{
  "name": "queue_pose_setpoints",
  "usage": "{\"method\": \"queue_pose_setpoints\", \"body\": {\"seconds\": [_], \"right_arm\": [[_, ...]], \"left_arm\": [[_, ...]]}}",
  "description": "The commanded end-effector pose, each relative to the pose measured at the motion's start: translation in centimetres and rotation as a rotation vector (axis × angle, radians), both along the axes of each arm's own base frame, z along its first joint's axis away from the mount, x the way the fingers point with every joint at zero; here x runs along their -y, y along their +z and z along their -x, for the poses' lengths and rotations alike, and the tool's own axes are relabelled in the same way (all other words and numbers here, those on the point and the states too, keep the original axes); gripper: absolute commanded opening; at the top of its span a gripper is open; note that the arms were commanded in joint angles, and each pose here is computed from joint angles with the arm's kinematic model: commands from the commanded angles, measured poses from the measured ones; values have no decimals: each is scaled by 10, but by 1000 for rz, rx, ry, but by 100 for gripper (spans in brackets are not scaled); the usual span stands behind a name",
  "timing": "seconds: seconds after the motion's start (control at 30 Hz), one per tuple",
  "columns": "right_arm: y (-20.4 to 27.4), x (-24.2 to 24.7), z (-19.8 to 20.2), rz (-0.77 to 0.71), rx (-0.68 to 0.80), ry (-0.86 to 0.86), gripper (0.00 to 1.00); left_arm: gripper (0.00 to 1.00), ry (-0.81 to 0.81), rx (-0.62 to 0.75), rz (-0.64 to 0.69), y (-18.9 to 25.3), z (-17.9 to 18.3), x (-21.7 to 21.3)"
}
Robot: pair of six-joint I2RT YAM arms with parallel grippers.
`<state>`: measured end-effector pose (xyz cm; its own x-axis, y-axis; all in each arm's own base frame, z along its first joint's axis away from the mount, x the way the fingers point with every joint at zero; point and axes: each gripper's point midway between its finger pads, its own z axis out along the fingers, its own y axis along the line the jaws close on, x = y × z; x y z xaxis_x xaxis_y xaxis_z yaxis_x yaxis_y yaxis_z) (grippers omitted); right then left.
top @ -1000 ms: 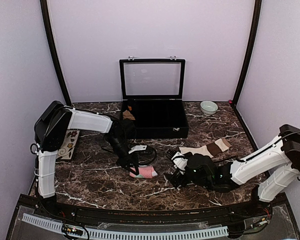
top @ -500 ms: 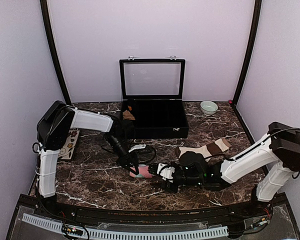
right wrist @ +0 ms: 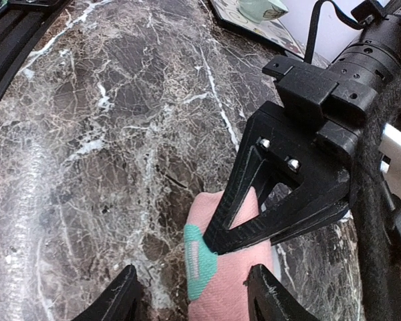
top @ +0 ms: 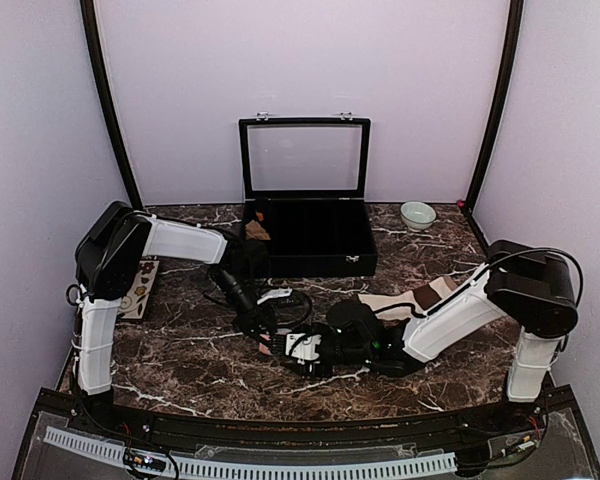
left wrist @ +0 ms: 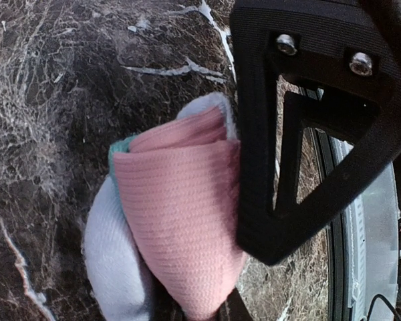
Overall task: Roll the socks
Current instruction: Roll the sock at the center of the board.
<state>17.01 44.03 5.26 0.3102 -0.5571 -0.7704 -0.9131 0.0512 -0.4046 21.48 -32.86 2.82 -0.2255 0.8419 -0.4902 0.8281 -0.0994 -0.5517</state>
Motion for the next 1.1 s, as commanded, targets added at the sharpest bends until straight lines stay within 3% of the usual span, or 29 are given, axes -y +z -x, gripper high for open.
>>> {"method": "queue_pose_setpoints", "body": {"seconds": [0.0, 0.47, 0.63, 0.77, 0.97, 1.0, 1.03, 1.07], "right_arm": [[5, -8, -18, -16, 88, -13, 54], [-57, 22, -30, 154, -26, -46, 45], [-84, 39, -25, 241, -90, -58, 43], [-108, 50, -21, 318, -152, -75, 36], [-130, 62, -15, 374, -234, -110, 35], [-134, 64, -12, 388, -249, -111, 34], [-136, 66, -10, 399, -262, -111, 34], [-138, 68, -9, 407, -273, -116, 33]], "left_arm": [[0, -75, -62, -307, -60, 28, -54], [0, -87, -72, -305, -57, 30, -54], [12, -100, -60, -303, -54, 31, -57], [30, -85, -20, -299, -48, 24, -54], [39, -64, 51, -270, -34, 17, -53], [59, -60, 55, -271, -32, 16, -54], [69, -54, 60, -271, -31, 15, -55], [88, -43, 61, -271, -29, 13, -56]]}}
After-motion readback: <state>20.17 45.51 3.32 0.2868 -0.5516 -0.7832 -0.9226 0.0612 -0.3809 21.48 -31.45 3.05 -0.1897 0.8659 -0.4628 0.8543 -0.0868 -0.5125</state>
